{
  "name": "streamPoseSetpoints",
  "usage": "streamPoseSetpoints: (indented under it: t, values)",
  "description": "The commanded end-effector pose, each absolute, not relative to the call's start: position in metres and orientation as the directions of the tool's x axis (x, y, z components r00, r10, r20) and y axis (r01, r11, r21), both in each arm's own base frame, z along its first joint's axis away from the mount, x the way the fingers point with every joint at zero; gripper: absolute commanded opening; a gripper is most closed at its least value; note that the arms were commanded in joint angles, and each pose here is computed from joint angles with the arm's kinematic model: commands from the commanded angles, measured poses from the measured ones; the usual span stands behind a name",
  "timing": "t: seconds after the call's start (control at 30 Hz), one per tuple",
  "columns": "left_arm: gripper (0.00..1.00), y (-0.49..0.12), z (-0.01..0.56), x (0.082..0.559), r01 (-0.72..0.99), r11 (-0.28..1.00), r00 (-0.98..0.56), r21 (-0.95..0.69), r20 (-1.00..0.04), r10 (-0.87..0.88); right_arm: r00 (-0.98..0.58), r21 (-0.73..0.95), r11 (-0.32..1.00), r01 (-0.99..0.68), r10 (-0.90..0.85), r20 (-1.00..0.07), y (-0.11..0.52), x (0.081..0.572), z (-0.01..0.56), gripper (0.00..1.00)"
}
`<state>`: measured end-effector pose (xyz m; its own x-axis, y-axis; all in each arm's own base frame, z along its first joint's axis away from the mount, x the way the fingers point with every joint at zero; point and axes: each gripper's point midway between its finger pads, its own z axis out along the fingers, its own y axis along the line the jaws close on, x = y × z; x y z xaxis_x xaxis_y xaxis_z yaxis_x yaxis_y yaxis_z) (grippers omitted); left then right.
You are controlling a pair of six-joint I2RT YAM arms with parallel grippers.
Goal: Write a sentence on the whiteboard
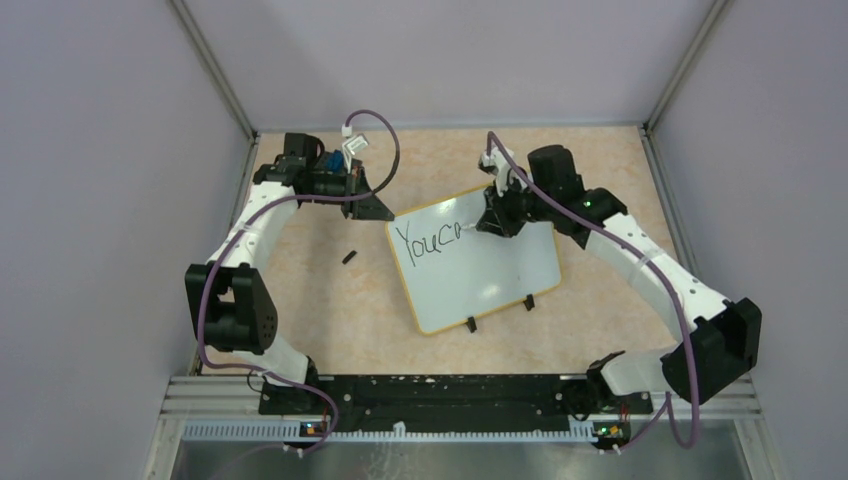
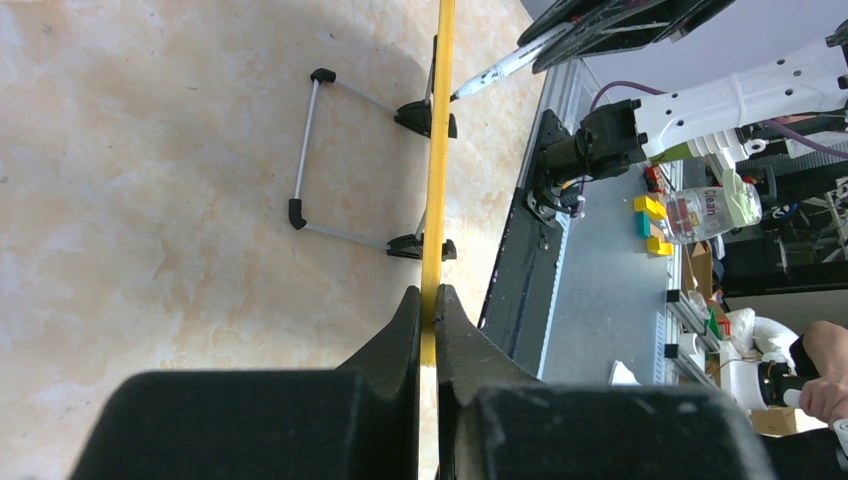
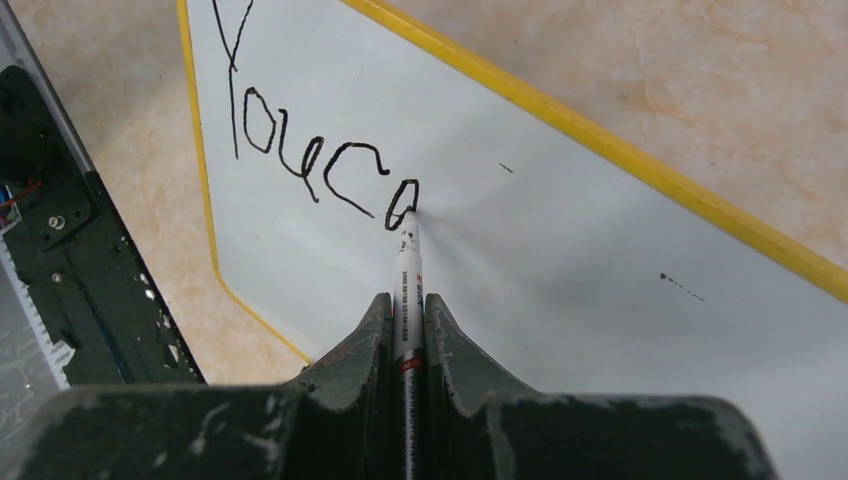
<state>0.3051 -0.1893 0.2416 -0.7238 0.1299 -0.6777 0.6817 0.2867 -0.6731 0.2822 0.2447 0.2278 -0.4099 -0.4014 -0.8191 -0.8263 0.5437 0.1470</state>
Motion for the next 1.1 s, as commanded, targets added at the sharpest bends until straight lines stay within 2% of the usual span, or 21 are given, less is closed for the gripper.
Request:
streamPoseSetpoints:
  t: [0.0,0.77,1.07]
  values:
    - [0.00,-0.193,0.246,0.293,0.691,0.278,-0.716,-0.667,-0.682,0.145,-0.340,0.086,0.573,-0.815,-0.353,-0.872,0.246,0.304,0.259,0.00]
    - [0.00,-0.193,0.244,0.295,0.692,0.280,-0.716,-0.665,-0.682,0.148,-0.377,0.110,0.532,-0.840,-0.426,-0.822,0.237,0.281,0.230,0.00]
    - [0.00,-0.193,0.244,0.295,0.691,0.280,-0.717,-0.666,-0.681,0.148,-0.356,0.082,0.530,-0.844,-0.440,-0.824,0.232,0.279,0.240,0.00]
